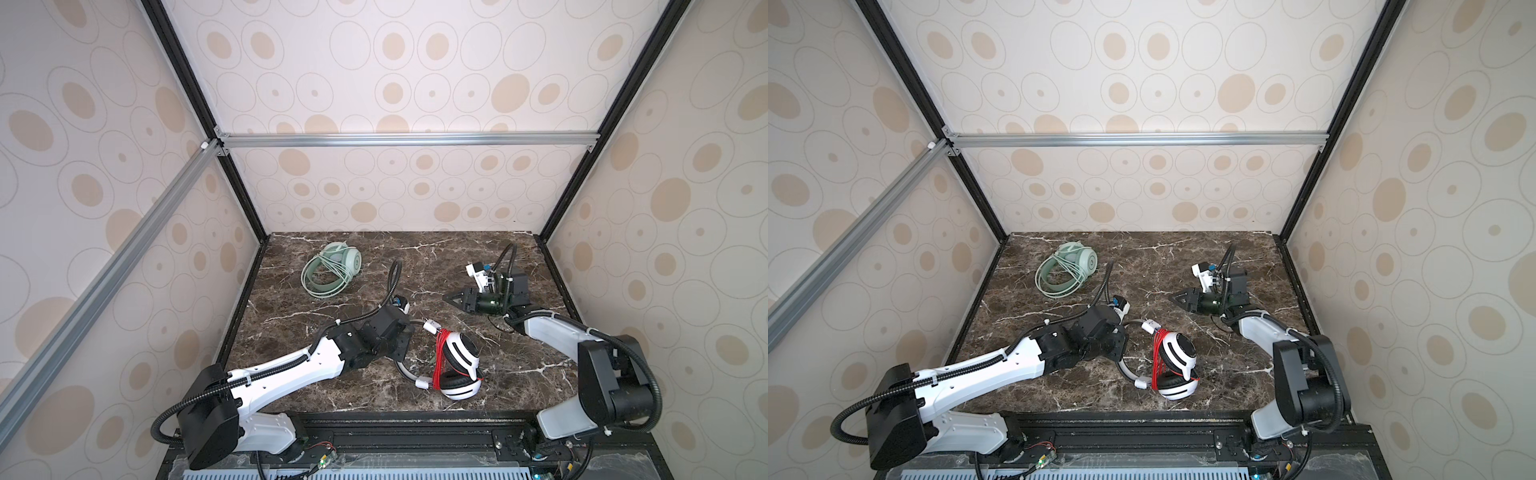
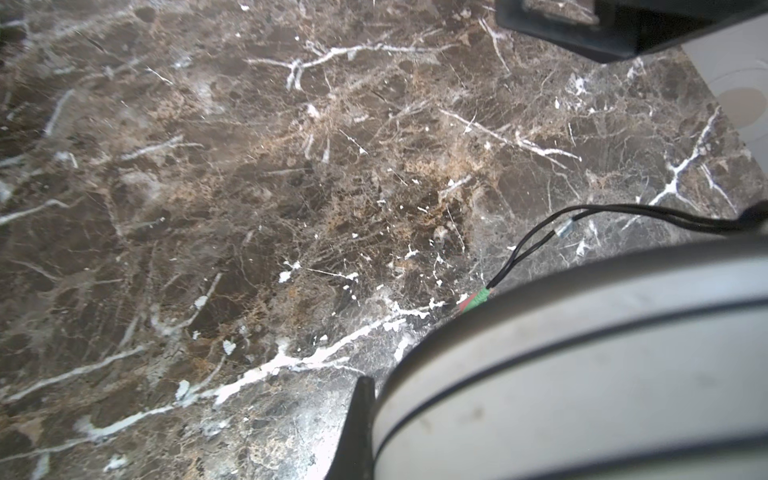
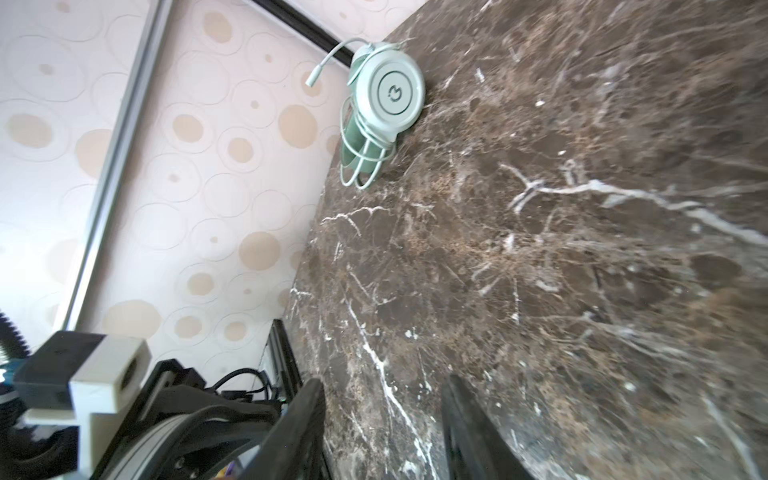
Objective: Wrap the headphones
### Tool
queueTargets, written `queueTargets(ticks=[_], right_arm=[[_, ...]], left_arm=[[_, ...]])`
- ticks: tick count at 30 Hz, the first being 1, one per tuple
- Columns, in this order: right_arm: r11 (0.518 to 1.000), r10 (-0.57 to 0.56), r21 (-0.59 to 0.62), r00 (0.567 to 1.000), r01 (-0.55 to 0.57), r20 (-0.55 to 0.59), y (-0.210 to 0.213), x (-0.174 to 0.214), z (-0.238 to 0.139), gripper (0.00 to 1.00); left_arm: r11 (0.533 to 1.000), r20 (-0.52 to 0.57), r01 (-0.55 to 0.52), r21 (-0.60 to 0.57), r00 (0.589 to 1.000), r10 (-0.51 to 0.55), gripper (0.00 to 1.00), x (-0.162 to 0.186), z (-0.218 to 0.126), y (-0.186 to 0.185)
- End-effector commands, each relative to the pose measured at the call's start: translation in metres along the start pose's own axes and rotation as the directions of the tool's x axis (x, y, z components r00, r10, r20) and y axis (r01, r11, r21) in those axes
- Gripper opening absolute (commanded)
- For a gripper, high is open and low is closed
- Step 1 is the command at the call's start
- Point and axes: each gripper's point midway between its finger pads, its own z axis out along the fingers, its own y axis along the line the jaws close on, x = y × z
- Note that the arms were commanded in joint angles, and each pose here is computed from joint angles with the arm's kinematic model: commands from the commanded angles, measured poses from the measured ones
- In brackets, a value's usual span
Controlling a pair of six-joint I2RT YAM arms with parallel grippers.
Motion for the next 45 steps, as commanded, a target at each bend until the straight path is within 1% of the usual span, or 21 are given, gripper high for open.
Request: queueTargets(ticks=[1,4,7,12,16,24,28,35,40,45], right_arm=[[0.978,-0.006,-0.21,0.999,-0.002,-0.033,0.031,0.004,0.007,0.47],[0.962,0.039,-0.269,0.998,-0.05,-0.046,0.028,0.014,0.011,0.46],[0.949,0.082,-0.298,0.994,-0.099,-0.071,0.021,0.025,0.015,0.44],[0.943,0.123,-0.3,0.987,-0.148,-0.099,0.01,0.048,0.022,0.43],[0.943,0.142,-0.284,0.982,-0.171,-0.123,0.004,0.065,0.026,0.43],[0.945,0.169,-0.259,0.975,-0.201,-0.143,-0.005,0.087,0.032,0.42],[0.937,0.172,-0.274,0.97,-0.215,-0.173,-0.001,0.101,0.043,0.42],[0.929,0.201,-0.276,0.962,-0.248,-0.186,-0.007,0.11,0.056,0.41],[0.934,0.217,-0.252,0.963,-0.253,-0.16,-0.013,0.11,0.055,0.41],[0.948,0.214,-0.206,0.964,-0.244,-0.157,-0.019,0.118,0.049,0.39]], left_arm=[[0.992,0.136,0.079,0.099,0.986,-0.092,0.0,-0.035,-0.019,-0.019],[0.992,0.15,0.072,0.103,0.985,-0.087,0.0,-0.04,-0.02,-0.021],[0.994,0.163,0.063,0.091,0.984,-0.077,0.0,-0.045,-0.02,-0.021],[0.995,0.18,0.07,0.067,0.98,-0.081,0.0,-0.054,-0.017,-0.015],[0.993,0.183,0.107,0.048,0.977,-0.114,0.0,-0.058,-0.012,-0.004],[0.977,0.182,0.212,0.033,0.96,-0.215,0.0,-0.06,0.0,0.023],[0.965,0.173,0.259,0.046,0.949,-0.263,0.0,-0.06,0.005,0.032],[0.954,0.155,0.295,0.059,0.941,-0.3,0.0,-0.055,0.013,0.041],[0.942,0.147,0.33,0.052,0.931,-0.334,0.0,-0.048,0.018,0.056],[0.942,0.149,0.333,0.051,0.93,-0.337,0.0,-0.047,0.016,0.059]])
